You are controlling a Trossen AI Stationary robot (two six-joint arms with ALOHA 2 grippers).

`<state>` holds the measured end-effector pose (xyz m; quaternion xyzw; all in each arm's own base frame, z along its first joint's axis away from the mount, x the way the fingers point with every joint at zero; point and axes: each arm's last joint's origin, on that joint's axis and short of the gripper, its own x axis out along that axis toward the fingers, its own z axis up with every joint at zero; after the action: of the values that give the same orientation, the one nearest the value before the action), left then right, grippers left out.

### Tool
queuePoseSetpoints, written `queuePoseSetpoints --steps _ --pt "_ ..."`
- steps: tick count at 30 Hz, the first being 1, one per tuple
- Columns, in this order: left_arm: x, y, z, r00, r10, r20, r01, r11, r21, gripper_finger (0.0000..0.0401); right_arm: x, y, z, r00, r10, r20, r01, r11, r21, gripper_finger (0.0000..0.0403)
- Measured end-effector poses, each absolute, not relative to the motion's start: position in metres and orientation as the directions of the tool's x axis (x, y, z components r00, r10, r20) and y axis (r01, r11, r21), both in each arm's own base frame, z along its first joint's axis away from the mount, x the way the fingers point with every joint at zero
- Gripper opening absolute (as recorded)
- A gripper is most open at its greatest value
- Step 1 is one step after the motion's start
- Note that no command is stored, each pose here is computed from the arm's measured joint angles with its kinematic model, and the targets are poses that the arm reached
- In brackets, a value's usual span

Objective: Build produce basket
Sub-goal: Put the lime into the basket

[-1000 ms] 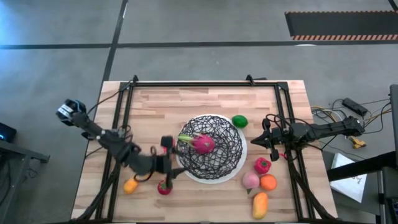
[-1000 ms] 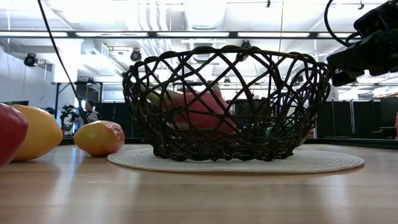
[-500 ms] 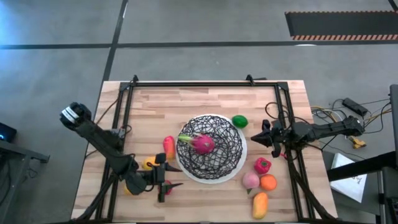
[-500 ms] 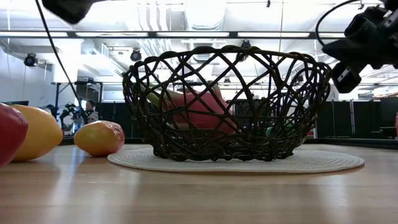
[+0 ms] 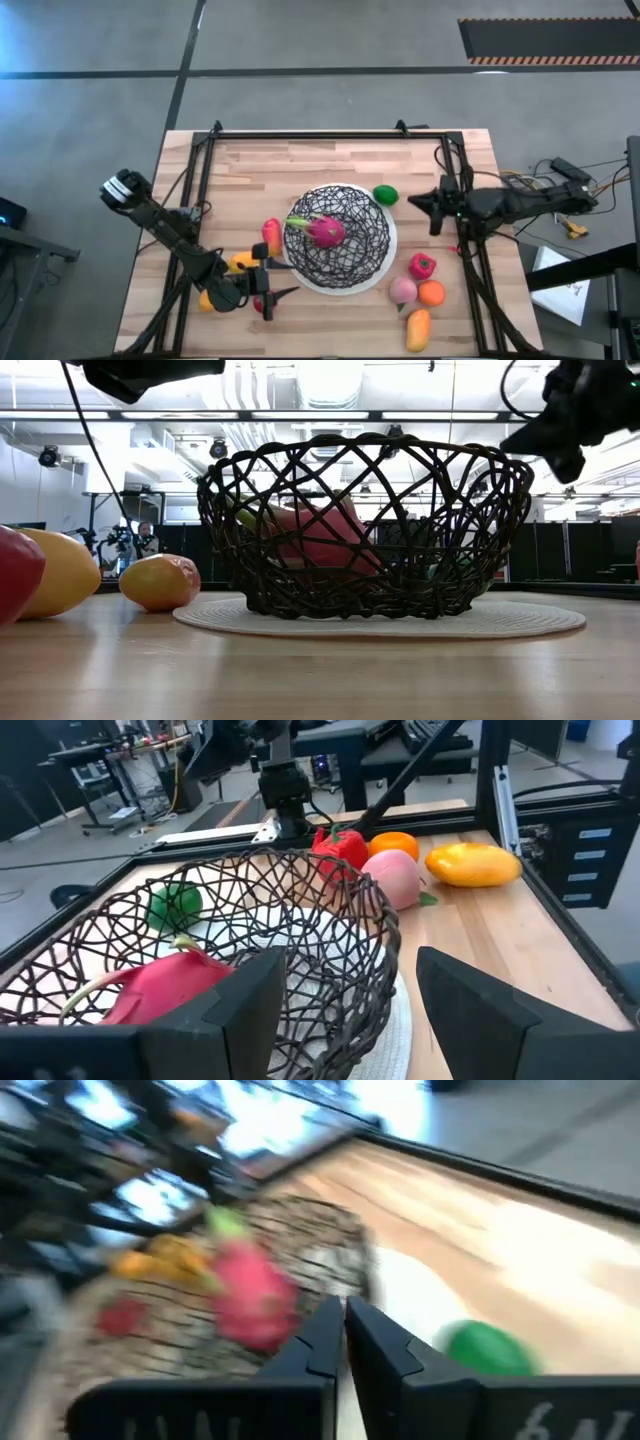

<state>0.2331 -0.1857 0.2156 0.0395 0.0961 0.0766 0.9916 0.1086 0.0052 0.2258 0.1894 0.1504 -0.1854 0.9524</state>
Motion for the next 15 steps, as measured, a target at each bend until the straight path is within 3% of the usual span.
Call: queuePoseSetpoints --steps 7,15 --pt "0.234 -0.185 0.217 0.97 0.164 -0.182 -0.139 0.981 0.139 0.0212 0.146 -0.007 0.239 0.625 -0.395 -0.673 0.566 0.823 0.042 0.0101" --pt "0.234 -0.184 0.217 0.97 0.164 -0.181 -0.141 0.981 0.134 0.0212 0.193 -0.049 0.216 0.434 -0.228 -0.871 0.418 0.908 -0.029 0.0225"
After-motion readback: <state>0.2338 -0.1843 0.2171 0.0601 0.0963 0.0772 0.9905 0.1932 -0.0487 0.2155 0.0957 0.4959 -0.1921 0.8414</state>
